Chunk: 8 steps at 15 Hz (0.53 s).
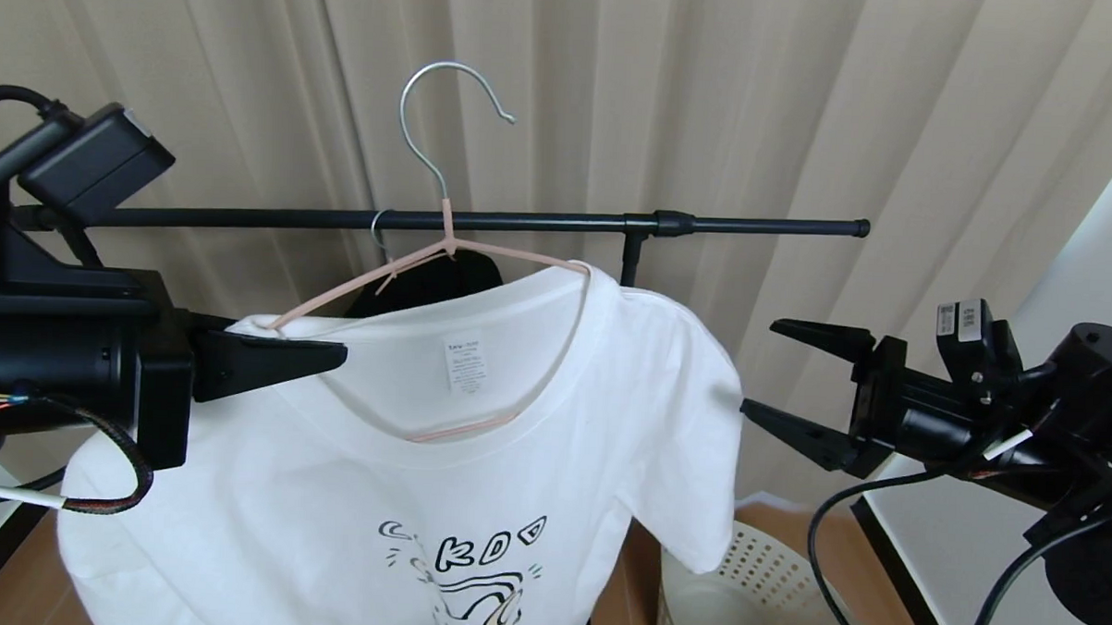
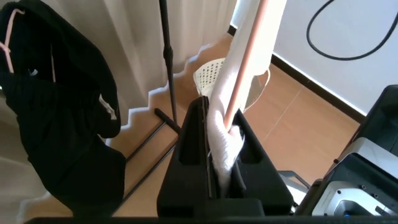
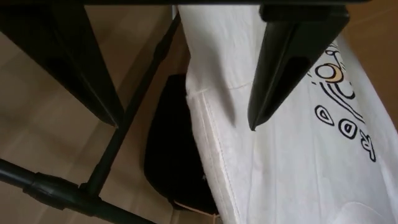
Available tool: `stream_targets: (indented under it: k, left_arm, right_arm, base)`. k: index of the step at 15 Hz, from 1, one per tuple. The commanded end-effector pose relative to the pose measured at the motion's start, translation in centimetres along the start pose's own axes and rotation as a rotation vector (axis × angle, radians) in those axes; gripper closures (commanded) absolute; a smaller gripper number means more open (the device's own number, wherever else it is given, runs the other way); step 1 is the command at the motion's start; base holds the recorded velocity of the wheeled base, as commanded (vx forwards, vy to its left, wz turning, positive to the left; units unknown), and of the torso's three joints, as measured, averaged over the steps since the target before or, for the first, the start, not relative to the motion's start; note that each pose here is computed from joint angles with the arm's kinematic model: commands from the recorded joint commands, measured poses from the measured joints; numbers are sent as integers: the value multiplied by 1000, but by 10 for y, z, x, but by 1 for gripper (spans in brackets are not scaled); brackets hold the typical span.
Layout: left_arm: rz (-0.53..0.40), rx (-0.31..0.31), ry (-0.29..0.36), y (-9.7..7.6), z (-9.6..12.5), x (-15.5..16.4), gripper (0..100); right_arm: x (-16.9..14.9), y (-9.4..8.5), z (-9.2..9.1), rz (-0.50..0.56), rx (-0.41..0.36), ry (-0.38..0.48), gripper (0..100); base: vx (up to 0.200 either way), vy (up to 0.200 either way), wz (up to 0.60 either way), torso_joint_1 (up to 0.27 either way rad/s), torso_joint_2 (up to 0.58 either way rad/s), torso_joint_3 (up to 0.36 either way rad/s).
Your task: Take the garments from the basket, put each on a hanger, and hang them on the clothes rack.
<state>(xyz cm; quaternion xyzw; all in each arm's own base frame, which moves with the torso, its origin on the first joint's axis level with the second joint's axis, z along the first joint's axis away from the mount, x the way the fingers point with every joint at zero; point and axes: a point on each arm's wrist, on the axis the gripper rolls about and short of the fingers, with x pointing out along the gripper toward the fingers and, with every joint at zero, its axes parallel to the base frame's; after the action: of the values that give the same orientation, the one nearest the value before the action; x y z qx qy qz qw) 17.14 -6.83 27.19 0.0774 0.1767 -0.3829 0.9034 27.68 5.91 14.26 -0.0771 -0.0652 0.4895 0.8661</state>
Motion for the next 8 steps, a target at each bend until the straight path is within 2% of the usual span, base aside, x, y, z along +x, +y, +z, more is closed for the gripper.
stream_targets:
  k: [1,4,8]
  left_arm:
    - [16,-16,-8,0,-3,-7,100]
    - [41,-44,-4,-2,-8,-12,100]
    - [87,-66,15,0,-20,-18,100]
  right_arm:
    - [-2,10,8,18,-29,-14,0]
    - [2,19,18,50,-46,-38,0]
    - [5,28,34,55,-26,-26,0]
  base:
    - [0,0,0,0,0,0]
    - [0,0,0,0,0,0]
    - [0,0,0,0,0,0]
